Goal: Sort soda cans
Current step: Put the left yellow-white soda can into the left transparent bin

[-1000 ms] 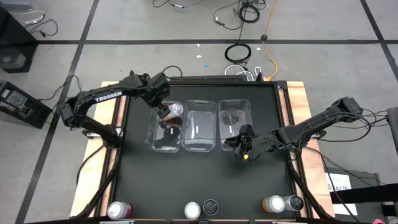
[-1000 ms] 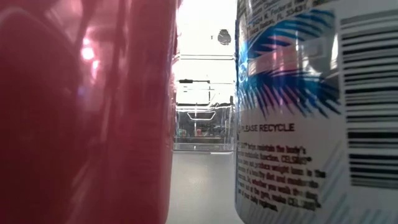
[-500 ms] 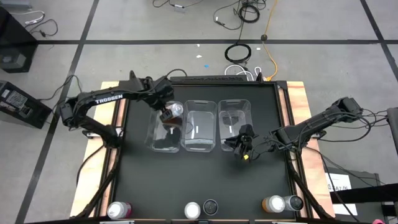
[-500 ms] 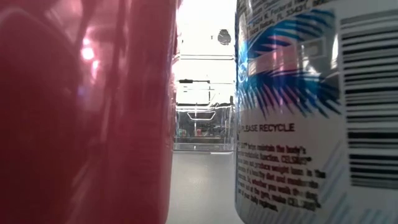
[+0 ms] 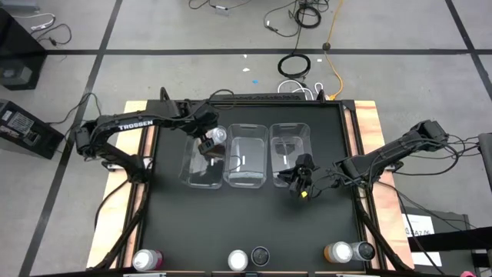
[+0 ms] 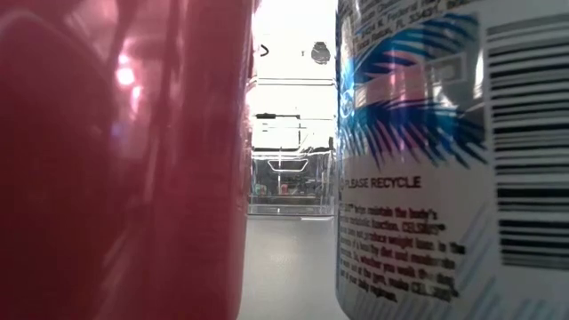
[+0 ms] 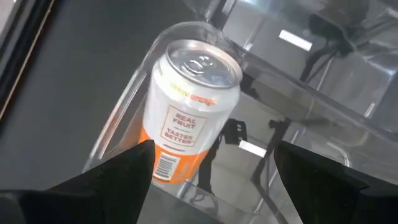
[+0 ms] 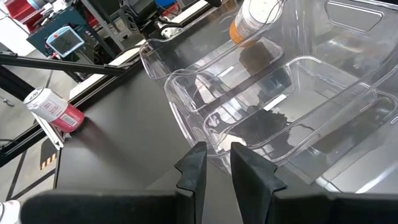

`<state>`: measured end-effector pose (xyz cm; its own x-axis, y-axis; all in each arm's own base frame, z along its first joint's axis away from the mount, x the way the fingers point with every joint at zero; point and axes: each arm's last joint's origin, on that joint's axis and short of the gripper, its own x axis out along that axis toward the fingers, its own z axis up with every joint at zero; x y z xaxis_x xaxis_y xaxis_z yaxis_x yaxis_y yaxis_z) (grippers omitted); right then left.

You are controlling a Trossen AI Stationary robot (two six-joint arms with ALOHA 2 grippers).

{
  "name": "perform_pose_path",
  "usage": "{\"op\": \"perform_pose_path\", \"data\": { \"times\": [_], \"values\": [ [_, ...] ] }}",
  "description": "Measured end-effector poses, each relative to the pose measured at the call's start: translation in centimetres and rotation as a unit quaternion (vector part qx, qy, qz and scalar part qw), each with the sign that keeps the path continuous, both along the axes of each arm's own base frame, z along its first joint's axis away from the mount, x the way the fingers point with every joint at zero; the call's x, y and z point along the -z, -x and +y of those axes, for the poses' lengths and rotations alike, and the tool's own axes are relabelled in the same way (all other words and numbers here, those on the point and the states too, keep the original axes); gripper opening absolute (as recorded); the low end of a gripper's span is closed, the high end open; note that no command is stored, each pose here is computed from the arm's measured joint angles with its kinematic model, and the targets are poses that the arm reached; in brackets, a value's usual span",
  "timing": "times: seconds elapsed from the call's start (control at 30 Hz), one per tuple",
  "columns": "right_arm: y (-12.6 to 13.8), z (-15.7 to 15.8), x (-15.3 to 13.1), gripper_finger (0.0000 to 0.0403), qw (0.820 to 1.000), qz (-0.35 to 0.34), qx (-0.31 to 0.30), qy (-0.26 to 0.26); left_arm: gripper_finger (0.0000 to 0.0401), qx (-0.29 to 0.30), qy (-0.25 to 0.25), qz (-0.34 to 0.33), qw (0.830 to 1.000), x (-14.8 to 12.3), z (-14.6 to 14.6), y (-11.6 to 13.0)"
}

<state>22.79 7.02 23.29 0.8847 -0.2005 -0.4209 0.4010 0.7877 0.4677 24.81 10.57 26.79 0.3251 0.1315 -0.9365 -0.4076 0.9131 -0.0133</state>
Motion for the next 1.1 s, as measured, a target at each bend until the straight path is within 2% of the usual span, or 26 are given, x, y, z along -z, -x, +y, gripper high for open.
{"op": "perform_pose_path", "data": {
  "times": [0.53, 0.87, 1.1],
  "values": [
    [0.0, 0.1, 0.0, 0.0066, 1.0, -0.001, 0.0, -0.007, 0.0336, 0.002, 0.0, -0.002, 1.0, 0.1, -0.1, -0.2],
    [0.0, 0.1, 0.0, 0.0066, 1.0, 0.0, -0.001, -0.004, 0.0336, 0.002, -0.002, -0.006, 1.0, -1.9, 0.0, -0.2],
    [0.0, 0.1, 0.0, 0.0066, 1.0, 0.0, -0.001, -0.004, 0.0335, 0.0, 0.021, 0.047, 0.999, -1.7, -0.5, 0.8]
  ]
}}
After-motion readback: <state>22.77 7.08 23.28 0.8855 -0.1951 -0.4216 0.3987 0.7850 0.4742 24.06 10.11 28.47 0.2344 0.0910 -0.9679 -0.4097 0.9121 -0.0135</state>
